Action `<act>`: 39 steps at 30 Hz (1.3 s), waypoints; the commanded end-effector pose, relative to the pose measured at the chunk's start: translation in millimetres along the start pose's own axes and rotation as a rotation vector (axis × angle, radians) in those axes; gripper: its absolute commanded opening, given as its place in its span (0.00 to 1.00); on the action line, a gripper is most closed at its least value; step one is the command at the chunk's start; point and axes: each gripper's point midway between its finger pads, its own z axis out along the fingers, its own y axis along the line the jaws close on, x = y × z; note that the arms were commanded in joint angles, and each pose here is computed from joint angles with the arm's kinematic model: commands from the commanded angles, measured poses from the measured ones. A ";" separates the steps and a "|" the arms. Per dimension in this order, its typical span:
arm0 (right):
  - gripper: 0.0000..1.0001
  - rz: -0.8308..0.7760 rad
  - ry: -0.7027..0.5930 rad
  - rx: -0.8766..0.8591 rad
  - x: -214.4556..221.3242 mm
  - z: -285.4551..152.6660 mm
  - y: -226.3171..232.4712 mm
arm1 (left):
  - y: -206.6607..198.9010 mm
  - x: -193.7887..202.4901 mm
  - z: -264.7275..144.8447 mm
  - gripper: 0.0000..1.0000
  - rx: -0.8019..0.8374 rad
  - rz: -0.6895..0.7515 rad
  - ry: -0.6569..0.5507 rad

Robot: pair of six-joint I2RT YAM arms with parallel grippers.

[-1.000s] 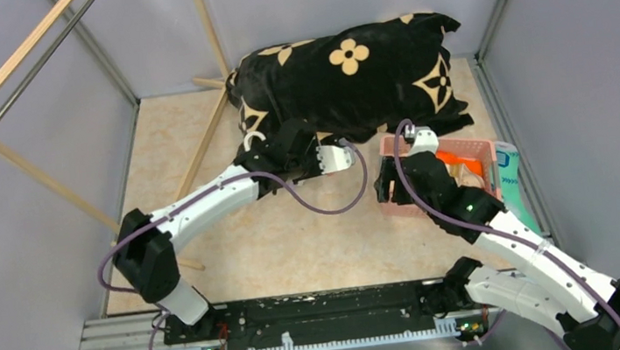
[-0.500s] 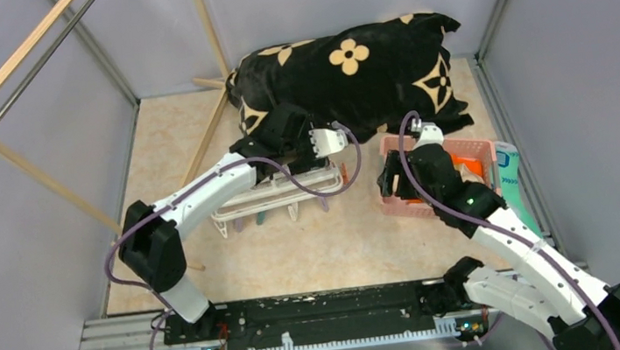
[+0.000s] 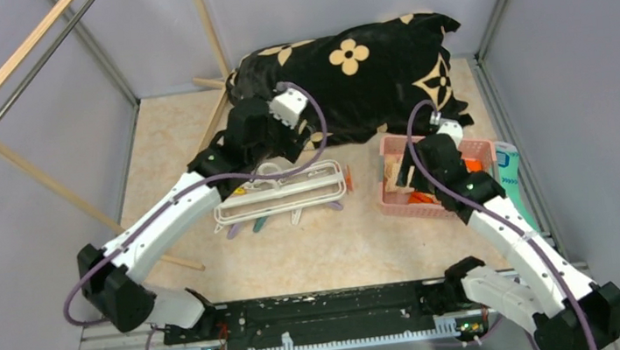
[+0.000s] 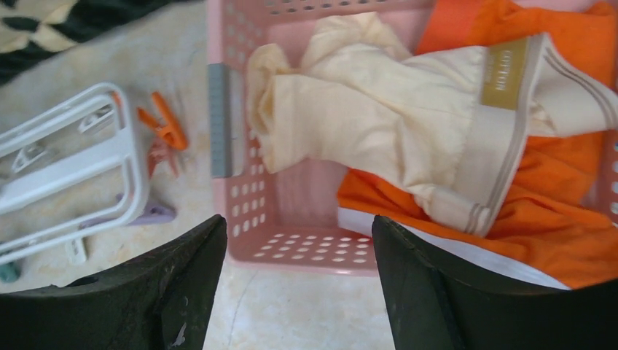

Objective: Clip the underwear to the hanger
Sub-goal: Place the hanger at the center of the board.

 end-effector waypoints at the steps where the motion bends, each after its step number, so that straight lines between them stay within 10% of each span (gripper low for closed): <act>1: 0.73 0.065 -0.040 0.141 -28.3 3.2 -30.8 | 6.3 9.6 -39.6 1.00 -0.073 -0.380 -0.017; 10: 0.77 0.180 -0.011 0.339 -38.1 17.9 -73.0 | -77.4 88.3 -94.8 0.92 0.136 -0.757 0.132; 21: 0.77 0.209 -0.041 0.376 -32.8 9.6 -83.6 | -183.1 156.3 -87.7 0.92 0.218 -0.716 0.307; 39: 0.78 0.218 0.047 0.499 -19.1 16.4 -109.5 | -145.8 194.9 11.8 0.95 0.003 -0.712 0.374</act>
